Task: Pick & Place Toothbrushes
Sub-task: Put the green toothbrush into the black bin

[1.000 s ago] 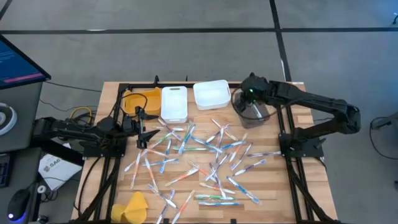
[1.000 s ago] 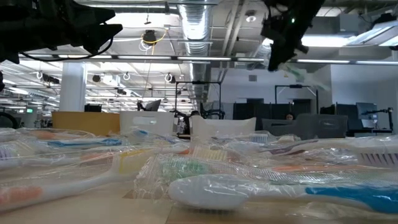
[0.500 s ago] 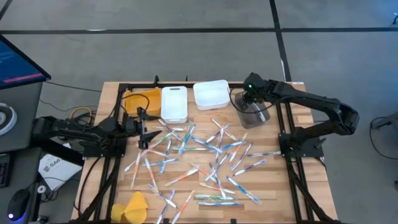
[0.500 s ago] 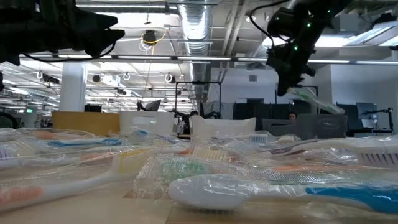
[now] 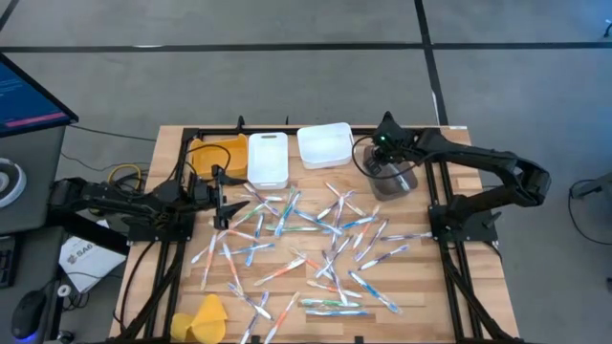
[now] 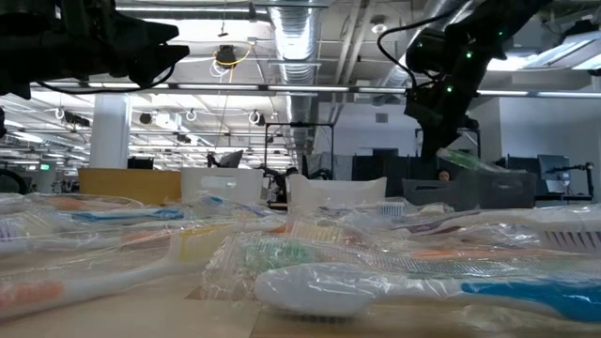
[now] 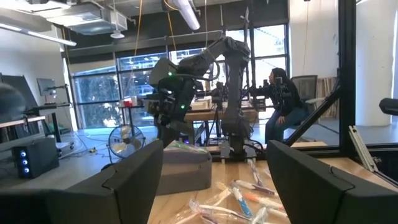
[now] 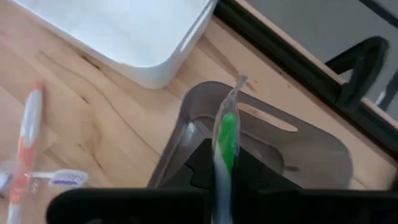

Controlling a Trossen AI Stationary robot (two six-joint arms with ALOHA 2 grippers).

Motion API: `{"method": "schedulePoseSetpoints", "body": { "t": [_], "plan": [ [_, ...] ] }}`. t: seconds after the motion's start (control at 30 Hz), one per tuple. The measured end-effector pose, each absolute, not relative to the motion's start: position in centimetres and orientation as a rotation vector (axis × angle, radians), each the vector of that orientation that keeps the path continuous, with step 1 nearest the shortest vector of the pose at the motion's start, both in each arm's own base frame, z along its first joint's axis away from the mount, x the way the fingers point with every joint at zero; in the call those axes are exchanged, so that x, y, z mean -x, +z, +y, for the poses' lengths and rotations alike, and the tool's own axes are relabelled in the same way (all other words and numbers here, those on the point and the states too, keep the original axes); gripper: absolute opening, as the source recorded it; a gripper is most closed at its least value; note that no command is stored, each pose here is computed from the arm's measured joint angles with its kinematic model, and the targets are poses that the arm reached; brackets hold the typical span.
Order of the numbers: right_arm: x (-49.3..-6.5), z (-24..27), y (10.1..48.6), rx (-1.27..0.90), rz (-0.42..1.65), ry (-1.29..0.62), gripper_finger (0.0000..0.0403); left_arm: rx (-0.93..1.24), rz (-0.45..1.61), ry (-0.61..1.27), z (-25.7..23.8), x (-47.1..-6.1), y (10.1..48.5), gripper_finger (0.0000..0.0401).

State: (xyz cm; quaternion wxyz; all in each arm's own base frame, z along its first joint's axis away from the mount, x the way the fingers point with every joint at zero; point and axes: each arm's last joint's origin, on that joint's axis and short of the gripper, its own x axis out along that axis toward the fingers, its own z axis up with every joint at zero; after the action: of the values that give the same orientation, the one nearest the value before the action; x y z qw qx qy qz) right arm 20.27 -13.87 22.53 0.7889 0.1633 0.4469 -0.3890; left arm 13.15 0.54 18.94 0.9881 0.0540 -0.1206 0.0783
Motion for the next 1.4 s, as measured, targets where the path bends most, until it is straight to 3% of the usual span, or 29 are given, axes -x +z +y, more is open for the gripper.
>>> {"method": "schedulePoseSetpoints", "body": {
  "t": [0.17,0.3,1.4],
  "plan": [
    [-20.1,-13.8,21.9,-0.395,0.965,-0.824,0.0029,-0.109,-0.244,0.157,0.5,-13.1,19.0,0.0281],
    [-20.0,-13.7,21.8,-0.398,0.978,-0.823,0.0012,-0.11,-0.245,0.158,0.5,-13.1,19.0,0.0281],
    [-19.1,-13.1,21.2,-0.492,1.094,-0.771,0.0012,-0.11,-0.254,0.159,0.5,-13.1,19.1,0.0281]
  ]
}}
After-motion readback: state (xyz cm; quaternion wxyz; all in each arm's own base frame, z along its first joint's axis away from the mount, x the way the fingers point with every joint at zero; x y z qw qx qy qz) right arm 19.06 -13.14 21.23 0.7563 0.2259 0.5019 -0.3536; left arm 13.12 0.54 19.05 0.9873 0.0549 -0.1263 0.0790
